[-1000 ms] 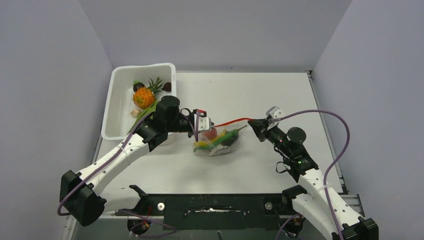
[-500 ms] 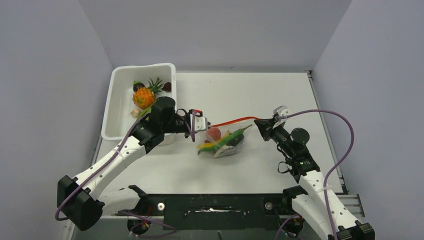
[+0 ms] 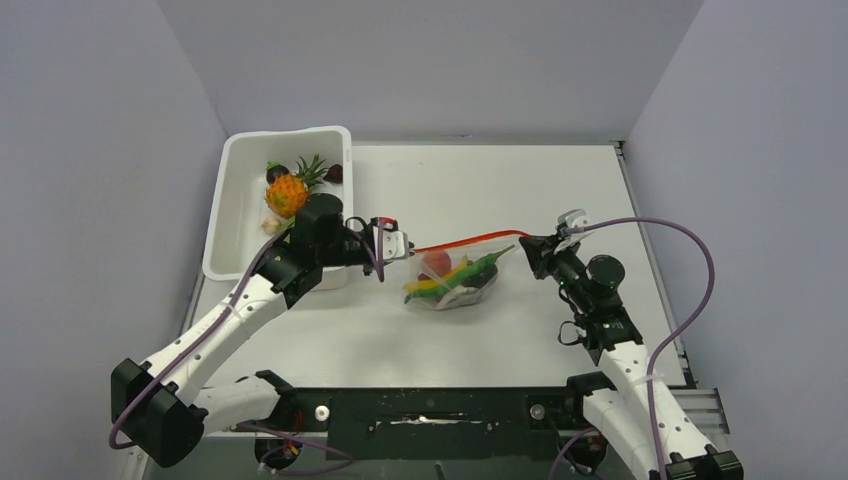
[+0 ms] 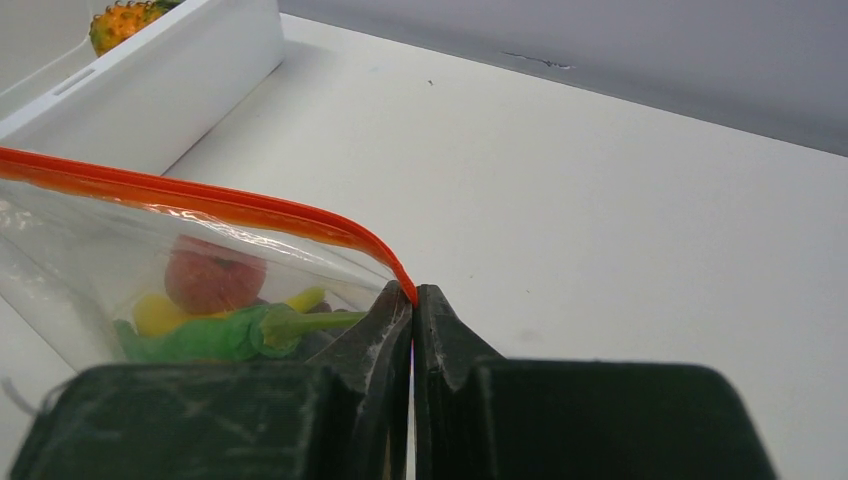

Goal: Place the food in the zip-top bag and seal the zipper
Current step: Zip the zipper food storage bag at the center of the board, then place the zipper food storage bag at the center of the board.

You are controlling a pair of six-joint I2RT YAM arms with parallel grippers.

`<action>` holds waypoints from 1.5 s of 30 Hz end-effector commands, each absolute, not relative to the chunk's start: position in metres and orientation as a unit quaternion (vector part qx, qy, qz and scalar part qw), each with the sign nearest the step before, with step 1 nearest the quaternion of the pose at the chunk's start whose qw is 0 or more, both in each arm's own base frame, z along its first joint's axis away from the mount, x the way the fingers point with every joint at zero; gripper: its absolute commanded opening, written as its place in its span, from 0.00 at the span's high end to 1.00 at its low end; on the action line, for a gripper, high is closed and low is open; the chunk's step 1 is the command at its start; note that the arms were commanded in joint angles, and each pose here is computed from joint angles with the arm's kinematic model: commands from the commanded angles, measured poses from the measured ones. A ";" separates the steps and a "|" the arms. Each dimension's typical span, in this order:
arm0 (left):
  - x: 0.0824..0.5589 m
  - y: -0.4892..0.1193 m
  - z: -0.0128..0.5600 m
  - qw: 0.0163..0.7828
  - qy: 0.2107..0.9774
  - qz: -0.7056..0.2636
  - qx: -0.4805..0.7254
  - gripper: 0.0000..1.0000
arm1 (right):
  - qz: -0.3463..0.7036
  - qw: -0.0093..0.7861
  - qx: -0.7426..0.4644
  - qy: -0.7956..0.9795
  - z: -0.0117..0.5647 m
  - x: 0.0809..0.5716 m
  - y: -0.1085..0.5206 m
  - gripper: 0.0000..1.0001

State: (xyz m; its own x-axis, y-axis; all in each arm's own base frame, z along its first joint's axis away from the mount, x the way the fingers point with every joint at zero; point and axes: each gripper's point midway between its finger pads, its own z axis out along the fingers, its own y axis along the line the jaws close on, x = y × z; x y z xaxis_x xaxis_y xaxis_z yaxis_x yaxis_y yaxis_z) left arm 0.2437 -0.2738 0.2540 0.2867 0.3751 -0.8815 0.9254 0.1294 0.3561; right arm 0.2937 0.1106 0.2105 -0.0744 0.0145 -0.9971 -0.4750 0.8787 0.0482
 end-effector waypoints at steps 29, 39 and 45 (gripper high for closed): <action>0.237 -0.261 0.274 0.582 0.517 -0.275 0.564 0.62 | 0.156 0.682 -0.136 0.701 0.257 0.271 0.080 1.00; 0.250 -0.246 0.297 0.648 0.541 -0.245 0.477 0.32 | 0.192 0.646 -0.122 0.729 0.269 0.248 0.086 1.00; 0.243 -0.234 0.300 0.662 0.554 -0.246 0.441 0.29 | 0.196 0.638 -0.081 0.740 0.272 0.265 0.082 1.00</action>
State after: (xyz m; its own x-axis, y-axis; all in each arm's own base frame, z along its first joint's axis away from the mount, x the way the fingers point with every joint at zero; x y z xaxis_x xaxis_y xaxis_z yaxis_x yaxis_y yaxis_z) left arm 0.2414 -0.2398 0.2707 0.2392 0.2454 -0.9394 0.8566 0.4023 0.3232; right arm 0.2507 0.0861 0.2452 -0.2162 0.0730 -0.9736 -0.4069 0.8998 0.1578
